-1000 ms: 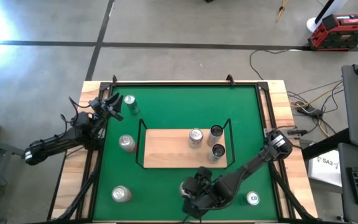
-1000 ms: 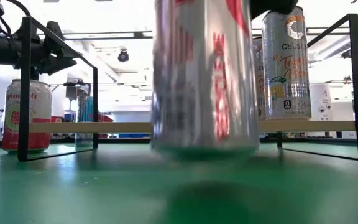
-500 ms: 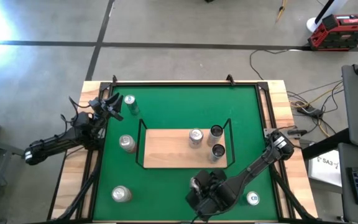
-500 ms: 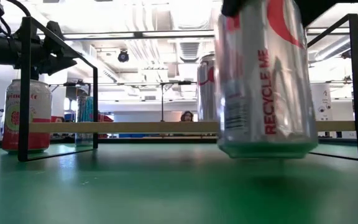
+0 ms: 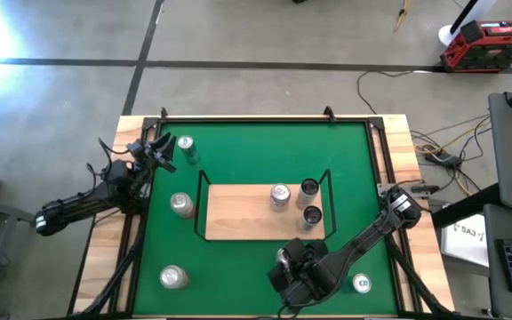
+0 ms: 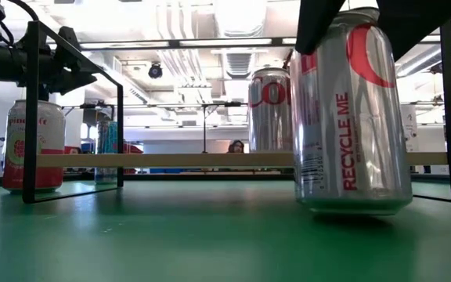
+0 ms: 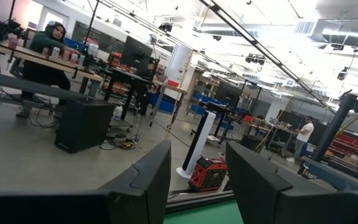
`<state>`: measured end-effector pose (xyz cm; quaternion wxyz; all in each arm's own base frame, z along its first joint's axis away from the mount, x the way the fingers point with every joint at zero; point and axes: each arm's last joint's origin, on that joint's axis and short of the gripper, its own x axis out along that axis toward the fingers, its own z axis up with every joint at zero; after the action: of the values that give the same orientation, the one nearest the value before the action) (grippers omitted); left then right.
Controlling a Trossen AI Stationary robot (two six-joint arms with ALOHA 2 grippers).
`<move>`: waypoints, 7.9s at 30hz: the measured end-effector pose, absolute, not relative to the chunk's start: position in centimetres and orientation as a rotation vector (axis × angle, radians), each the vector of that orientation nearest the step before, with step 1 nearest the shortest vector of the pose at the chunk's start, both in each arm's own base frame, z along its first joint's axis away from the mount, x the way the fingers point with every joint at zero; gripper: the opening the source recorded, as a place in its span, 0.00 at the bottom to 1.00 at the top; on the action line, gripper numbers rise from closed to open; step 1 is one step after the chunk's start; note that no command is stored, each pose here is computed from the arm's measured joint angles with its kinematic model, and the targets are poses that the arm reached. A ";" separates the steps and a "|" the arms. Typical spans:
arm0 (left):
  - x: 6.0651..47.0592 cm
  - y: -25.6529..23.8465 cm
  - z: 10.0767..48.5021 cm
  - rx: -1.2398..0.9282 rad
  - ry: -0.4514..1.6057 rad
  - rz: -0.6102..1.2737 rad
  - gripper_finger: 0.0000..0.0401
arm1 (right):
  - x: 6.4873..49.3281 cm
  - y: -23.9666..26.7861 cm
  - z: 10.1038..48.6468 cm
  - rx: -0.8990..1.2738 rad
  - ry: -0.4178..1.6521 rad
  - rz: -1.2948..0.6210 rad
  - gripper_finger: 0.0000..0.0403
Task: Place canned beverage on shelf
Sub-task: Put the red and silver soda can on the shelf and align with the other red and silver soda can
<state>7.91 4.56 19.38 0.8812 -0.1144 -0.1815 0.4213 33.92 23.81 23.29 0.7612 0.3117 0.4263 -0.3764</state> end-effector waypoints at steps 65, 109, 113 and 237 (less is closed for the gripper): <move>7.9 4.6 19.4 -0.238 -0.378 0.878 0.34 | 36.0 22.9 24.8 -0.098 1.237 -0.051 0.97; 7.9 4.6 19.4 -0.238 -0.378 0.878 0.34 | 38.2 19.4 22.0 0.646 1.214 -0.727 0.81; 7.9 4.6 19.4 -0.238 -0.378 0.877 0.34 | 38.2 19.5 21.9 0.642 1.222 -0.713 0.81; 7.9 4.6 19.4 -0.239 -0.379 0.878 0.34 | 37.9 15.3 29.2 0.426 1.209 -0.696 0.71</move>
<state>7.90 4.56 19.38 0.8811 -0.1146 -0.1817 0.4213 37.89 15.28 29.24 0.7456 0.1947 0.5524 -0.3178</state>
